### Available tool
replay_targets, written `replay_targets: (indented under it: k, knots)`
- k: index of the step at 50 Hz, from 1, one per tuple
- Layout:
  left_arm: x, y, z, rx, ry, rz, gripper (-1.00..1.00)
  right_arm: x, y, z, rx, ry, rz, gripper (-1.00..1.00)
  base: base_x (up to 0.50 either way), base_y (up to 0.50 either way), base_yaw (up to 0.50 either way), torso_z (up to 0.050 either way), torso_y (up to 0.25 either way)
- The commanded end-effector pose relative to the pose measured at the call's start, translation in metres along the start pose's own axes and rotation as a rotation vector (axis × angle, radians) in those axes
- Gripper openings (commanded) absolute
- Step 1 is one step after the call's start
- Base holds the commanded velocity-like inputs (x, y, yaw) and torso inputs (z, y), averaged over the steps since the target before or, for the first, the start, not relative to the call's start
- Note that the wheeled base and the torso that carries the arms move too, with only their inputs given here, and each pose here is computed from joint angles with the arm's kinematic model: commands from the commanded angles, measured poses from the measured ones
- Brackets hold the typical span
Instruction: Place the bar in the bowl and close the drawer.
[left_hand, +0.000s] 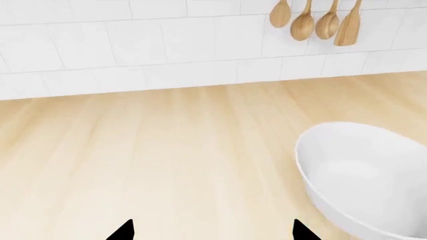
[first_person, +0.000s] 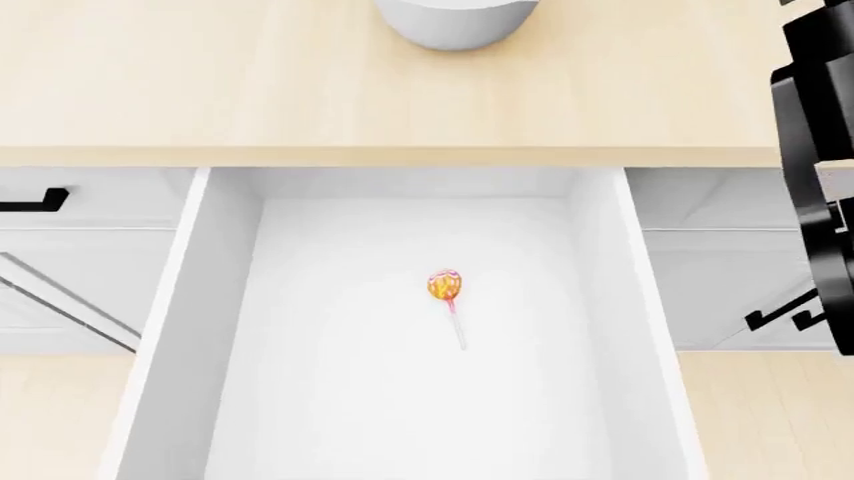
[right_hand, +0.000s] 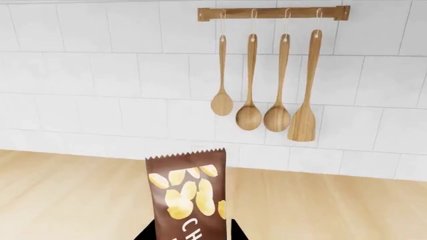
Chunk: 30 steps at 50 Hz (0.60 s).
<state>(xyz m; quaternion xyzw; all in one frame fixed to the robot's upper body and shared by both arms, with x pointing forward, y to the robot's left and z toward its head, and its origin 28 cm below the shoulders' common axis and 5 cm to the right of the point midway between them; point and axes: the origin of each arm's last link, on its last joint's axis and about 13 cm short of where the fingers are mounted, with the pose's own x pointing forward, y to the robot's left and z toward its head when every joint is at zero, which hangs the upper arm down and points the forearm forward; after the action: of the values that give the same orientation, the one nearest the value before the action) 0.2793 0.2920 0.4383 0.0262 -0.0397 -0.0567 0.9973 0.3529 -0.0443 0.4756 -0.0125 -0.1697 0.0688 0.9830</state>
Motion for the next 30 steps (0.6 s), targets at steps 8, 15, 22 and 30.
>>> replay_targets:
  k: [8,15,22,30]
  knots:
    - [-0.003,-0.001,0.008,0.007,-0.01,-0.001,1.0,0.008,0.008,0.02,-0.003,-0.057,0.019,-1.0,0.0,0.0,0.0,0.0,0.0]
    - [-0.003,-0.003,0.009,0.008,-0.014,-0.01,1.0,0.014,0.013,0.024,0.003,-0.067,0.03,-1.0,0.0,0.0,0.0,0.0,0.0]
    - [-0.006,-0.003,0.01,0.005,-0.02,-0.016,1.0,0.016,0.019,0.022,0.012,-0.064,0.045,-1.0,0.0,0.0,0.0,0.0,0.0]
    - [-0.008,-0.004,0.01,0.007,-0.022,-0.02,1.0,0.017,0.024,0.019,-0.005,-0.066,0.045,-1.0,0.0,0.0,0.0,0.0,0.0]
